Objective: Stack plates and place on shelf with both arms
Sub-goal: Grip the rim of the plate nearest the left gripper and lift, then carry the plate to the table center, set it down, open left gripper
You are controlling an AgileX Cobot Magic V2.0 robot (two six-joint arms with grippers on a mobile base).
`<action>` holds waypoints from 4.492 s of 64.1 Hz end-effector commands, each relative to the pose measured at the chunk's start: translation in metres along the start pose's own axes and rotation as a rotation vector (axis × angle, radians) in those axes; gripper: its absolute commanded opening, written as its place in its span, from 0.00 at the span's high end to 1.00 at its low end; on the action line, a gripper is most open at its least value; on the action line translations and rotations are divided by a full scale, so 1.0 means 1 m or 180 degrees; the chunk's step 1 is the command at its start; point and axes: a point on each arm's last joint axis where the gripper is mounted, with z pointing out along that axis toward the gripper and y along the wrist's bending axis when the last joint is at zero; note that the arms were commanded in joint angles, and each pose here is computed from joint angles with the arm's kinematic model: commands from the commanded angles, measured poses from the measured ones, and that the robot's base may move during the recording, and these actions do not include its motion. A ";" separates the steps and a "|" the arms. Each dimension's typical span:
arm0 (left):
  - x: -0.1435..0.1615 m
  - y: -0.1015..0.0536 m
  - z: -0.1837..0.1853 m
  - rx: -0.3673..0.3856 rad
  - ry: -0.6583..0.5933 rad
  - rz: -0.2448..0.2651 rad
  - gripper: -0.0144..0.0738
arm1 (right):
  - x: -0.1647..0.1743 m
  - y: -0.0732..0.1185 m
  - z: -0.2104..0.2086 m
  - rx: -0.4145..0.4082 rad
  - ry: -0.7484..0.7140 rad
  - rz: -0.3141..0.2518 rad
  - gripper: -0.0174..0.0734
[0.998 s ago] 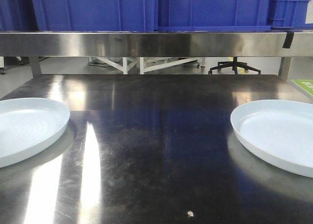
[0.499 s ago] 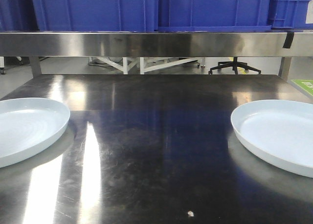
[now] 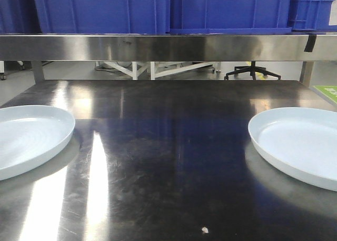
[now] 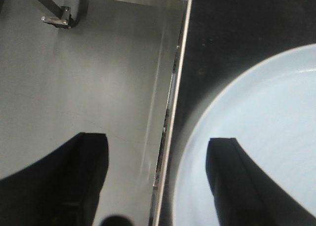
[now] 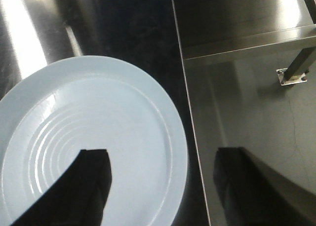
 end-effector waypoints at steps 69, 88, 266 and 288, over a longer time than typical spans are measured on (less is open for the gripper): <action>-0.010 -0.002 0.011 0.0075 -0.0099 -0.0158 0.52 | -0.017 0.003 -0.007 -0.0065 -0.0333 -0.0024 0.21; -0.019 -0.016 -0.016 0.0305 -0.0247 -0.0321 0.73 | -0.017 0.003 -0.007 -0.0065 -0.0333 -0.0024 0.21; 0.066 -0.009 -0.107 0.0434 -0.1847 0.0112 0.74 | -0.015 0.003 -0.007 -0.0046 -0.0256 -0.0024 0.21; 0.092 -0.005 -0.096 0.0350 -0.1750 0.0250 0.74 | -0.015 0.003 -0.007 -0.0049 -0.0269 -0.0024 0.22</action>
